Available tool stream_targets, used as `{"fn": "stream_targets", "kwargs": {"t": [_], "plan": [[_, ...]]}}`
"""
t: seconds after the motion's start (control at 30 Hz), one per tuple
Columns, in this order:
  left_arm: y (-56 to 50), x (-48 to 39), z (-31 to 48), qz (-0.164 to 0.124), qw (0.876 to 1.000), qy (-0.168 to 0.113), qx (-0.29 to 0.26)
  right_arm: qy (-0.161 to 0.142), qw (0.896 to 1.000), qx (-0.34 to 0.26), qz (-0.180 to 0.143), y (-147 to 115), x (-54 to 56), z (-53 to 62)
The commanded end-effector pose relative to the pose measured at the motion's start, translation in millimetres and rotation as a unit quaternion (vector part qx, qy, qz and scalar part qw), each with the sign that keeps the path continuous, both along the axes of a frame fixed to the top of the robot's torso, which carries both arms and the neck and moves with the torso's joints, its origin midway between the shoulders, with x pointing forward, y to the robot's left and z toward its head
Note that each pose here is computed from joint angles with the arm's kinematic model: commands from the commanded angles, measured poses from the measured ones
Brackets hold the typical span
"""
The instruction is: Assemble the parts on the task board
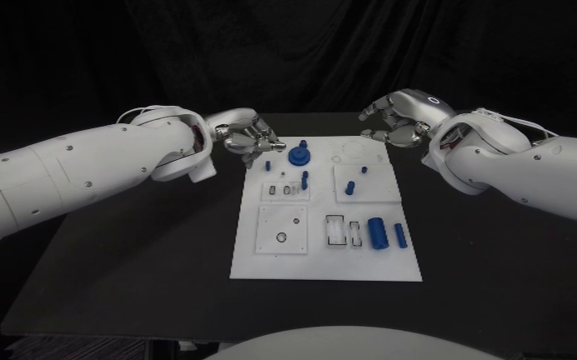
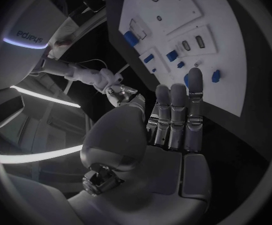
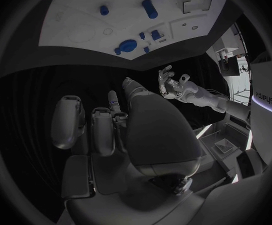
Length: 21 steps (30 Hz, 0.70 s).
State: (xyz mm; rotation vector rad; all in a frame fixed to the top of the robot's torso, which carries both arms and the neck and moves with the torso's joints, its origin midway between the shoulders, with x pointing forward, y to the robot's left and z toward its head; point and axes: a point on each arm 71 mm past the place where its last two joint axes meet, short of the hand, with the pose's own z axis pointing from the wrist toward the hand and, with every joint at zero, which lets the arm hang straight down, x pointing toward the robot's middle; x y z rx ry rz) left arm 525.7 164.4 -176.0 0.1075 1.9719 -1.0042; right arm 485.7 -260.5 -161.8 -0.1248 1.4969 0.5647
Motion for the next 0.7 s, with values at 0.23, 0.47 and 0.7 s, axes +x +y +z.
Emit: {"fn": "stream_targets", "kwargs": {"t": [0.23,0.47,0.7], "plan": [[-19.6,1.7,-10.6,0.105,0.982,0.003,0.158,0.042,0.999,0.004,-0.006,-1,1.6,-13.9],[-44.4,-0.3,-12.7,0.116,0.976,0.011,0.186,0.051,0.999,0.002,-0.002,5,4.0,-17.4],[-60.6,-0.7,-17.3,0.112,0.968,0.029,0.221,0.061,0.998,-0.001,-0.003,8,5.7,-19.8]]}}
